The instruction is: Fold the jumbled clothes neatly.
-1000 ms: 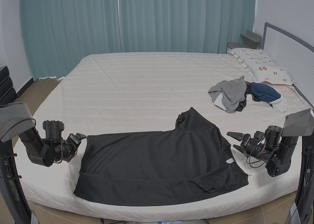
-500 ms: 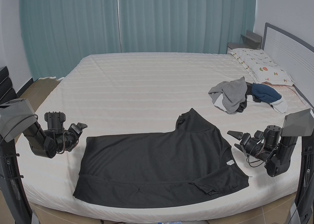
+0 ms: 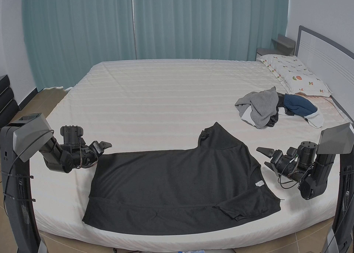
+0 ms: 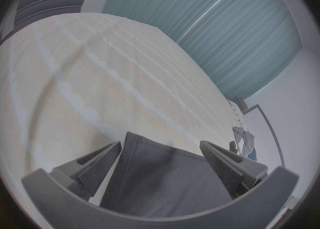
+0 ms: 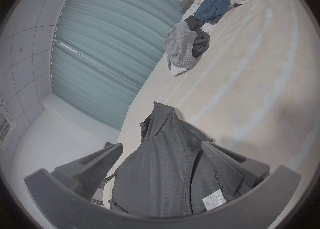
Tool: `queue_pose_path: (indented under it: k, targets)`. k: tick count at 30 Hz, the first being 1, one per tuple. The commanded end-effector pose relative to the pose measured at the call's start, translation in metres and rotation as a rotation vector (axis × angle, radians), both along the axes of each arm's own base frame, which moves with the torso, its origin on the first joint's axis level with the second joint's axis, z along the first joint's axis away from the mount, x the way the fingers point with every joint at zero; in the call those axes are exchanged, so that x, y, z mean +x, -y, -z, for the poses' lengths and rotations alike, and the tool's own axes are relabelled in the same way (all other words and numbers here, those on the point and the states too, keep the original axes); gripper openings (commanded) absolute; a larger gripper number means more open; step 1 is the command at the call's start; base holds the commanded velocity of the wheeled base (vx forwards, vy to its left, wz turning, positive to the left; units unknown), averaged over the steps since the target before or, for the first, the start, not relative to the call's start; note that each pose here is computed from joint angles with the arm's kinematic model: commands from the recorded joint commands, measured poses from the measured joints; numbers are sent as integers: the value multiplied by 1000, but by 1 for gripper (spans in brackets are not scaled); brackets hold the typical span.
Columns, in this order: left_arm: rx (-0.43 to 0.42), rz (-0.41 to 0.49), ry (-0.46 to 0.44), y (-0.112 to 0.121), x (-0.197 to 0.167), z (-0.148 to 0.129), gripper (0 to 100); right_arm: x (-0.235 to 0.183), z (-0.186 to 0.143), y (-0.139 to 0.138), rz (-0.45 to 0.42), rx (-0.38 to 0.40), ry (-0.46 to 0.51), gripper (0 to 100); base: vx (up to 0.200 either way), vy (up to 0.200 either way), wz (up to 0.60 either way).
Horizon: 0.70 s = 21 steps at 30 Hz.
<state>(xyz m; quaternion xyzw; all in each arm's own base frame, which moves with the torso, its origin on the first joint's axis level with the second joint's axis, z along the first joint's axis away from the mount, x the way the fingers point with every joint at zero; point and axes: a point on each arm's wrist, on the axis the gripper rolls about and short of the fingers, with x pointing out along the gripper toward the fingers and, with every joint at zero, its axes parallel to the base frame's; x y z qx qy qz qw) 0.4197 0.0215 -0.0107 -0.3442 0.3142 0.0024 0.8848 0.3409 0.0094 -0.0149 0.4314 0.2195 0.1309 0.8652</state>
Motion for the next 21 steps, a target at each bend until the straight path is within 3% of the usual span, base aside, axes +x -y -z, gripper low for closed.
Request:
queue_pose_path:
  k: [1, 10, 11, 21]
  targets:
    - [41, 28, -14, -1, 8, 22, 100, 0, 2, -1, -3, 1, -5, 100, 0, 0, 0]
    - [54, 26, -6, -2, 11, 22, 100, 1, 5, -1, -2, 0, -7, 100, 0, 0, 0]
    - [51, 24, -7, -2, 11, 22, 0, 1, 5, -1, -2, 0, -7, 100, 0, 0, 0]
    - [-7, -150, 9, -6, 20, 12, 0, 19, -6, -5, 12, -9, 21, 100, 0, 0, 0]
